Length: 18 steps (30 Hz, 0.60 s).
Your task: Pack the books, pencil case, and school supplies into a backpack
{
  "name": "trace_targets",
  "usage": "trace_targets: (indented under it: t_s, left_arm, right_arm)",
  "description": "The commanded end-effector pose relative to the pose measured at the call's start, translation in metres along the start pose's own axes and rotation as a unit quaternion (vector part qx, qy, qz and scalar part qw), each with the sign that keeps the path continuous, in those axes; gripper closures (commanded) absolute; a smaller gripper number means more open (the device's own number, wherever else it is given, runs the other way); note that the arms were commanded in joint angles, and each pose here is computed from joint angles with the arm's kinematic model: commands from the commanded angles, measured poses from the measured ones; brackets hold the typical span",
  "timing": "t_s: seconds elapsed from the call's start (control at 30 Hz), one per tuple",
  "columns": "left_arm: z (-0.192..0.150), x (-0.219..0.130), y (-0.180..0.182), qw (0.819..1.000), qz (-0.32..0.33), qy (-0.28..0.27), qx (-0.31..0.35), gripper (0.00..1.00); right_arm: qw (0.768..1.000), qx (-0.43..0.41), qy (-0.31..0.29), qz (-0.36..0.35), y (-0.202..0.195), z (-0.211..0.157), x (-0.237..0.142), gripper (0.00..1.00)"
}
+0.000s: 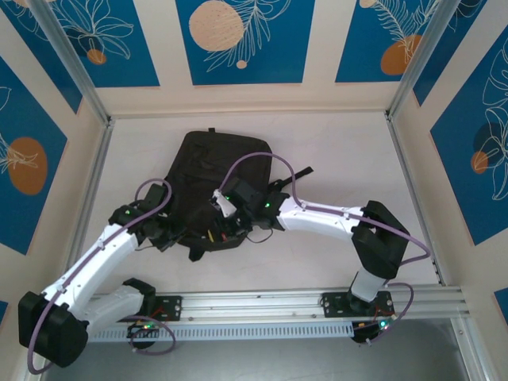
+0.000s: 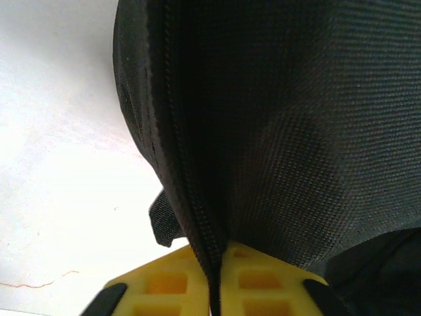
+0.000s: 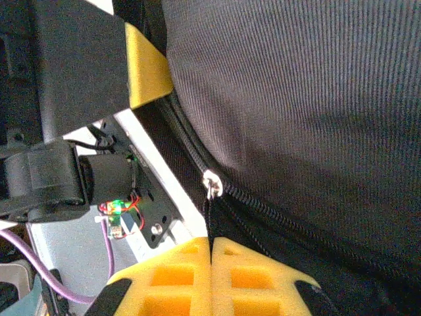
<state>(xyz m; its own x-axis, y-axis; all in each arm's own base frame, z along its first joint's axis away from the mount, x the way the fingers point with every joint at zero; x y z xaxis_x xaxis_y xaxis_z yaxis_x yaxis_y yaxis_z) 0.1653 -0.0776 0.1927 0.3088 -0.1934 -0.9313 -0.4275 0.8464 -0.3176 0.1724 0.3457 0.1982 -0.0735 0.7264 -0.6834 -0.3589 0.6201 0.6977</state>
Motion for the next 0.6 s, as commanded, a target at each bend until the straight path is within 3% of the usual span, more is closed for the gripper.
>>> trace_targets:
  t_s: [0.0,0.2,0.57]
  left_arm:
    - [0.001,-0.008,0.009,0.999,0.027,-0.035,0.022,0.99]
    - [0.007,-0.022,0.01,0.996,0.038,-0.058,0.053,1.0]
    - [0.019,-0.038,0.014,0.993,0.053,-0.075,0.069,1.0]
  right_arm:
    - [1.0,-0.013,0.002,0.0,0.0,-0.009,-0.013,1.0]
    - [0.999,-0.028,0.021,-0.025,-0.006,-0.019,-0.01,1.0]
    - [0.997,-0.018,-0.015,-0.068,-0.029,-0.01,-0.032,1.0]
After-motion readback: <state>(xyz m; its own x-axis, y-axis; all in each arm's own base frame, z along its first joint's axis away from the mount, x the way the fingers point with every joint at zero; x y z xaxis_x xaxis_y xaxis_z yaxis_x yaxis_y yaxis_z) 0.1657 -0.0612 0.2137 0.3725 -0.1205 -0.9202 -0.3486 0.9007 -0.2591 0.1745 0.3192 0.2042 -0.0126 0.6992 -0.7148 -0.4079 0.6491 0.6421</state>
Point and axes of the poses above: each hand's point on the last joint's axis, 136 mm out from that joint toward the fingers, its own x axis out along the fingers, its own y axis along the line the jaws close on, z = x × y, the point moved 9 cm from there along -x, back along the fingers, and after that the axes turned 8 degrees about x, right-handed, at the moved point
